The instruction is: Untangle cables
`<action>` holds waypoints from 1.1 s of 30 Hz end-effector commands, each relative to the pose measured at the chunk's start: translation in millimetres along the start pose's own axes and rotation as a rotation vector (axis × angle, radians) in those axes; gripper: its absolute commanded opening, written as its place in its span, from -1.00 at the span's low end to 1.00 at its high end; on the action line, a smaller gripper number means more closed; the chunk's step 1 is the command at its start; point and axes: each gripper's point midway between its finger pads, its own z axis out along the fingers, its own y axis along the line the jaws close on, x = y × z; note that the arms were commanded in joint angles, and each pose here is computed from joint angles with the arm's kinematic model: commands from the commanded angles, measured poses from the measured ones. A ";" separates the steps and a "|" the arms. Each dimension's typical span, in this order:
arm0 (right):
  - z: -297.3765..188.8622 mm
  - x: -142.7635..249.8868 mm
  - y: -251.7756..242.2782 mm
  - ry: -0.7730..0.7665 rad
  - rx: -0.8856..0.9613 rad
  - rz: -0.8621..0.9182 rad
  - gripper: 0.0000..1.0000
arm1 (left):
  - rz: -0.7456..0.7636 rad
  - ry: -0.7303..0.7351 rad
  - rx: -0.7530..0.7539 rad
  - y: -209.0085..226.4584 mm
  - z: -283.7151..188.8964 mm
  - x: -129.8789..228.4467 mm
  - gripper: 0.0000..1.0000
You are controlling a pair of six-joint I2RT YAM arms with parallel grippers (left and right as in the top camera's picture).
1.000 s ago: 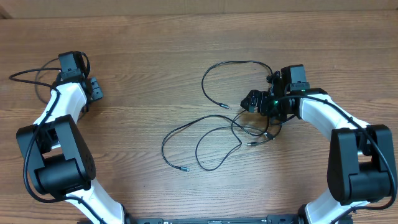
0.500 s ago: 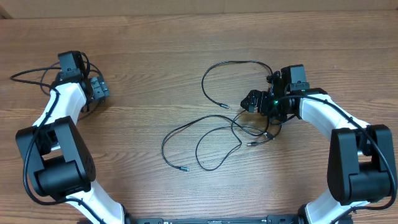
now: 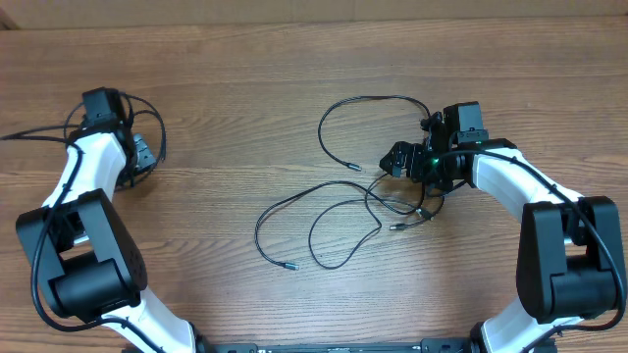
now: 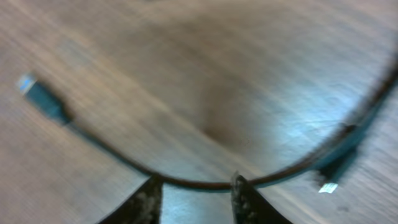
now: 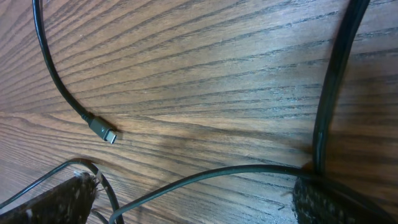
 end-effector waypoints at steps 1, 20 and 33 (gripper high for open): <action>2.3 0.6 -3.2 0.000 0.015 0.000 1.00 | -0.137 -0.001 -0.061 28.4 -3.4 -4.4 -0.40; 2.3 0.6 -3.2 0.000 0.015 0.001 1.00 | -0.307 0.070 -0.095 69.9 38.6 41.7 -0.91; 2.3 0.6 -3.2 0.000 0.015 0.001 1.00 | -0.163 0.062 0.249 20.4 -26.0 -13.8 -0.02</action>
